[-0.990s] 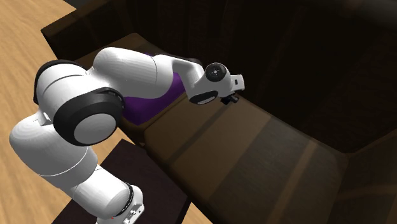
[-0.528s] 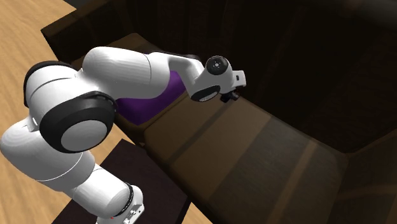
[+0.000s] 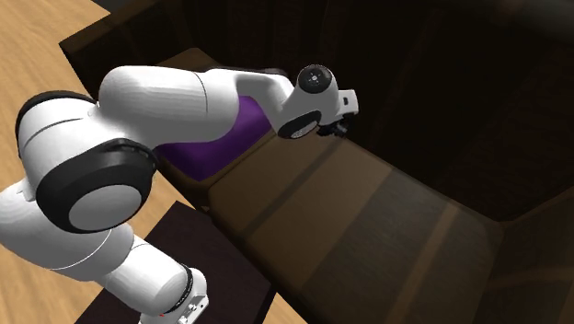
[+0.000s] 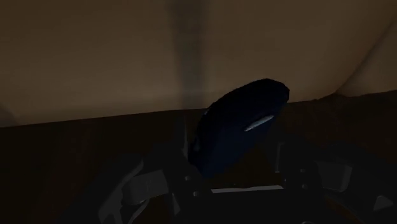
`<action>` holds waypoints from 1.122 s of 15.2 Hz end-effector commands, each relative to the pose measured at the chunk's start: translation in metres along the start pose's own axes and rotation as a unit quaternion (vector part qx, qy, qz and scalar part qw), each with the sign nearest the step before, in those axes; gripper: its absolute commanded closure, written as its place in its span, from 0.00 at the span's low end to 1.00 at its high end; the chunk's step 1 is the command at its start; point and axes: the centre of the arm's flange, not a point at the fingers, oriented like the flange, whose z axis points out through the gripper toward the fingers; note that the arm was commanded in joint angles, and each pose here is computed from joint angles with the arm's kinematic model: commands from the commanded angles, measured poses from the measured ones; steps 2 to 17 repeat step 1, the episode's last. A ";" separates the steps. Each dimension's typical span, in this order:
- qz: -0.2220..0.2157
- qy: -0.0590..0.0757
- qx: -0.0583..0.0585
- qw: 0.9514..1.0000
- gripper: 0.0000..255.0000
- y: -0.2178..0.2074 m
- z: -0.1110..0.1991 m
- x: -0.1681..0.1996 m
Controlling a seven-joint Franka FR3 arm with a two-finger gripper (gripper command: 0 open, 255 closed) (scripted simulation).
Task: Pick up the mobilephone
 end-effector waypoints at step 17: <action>-0.002 0.013 -0.003 1.000 1.00 0.000 -0.007 0.009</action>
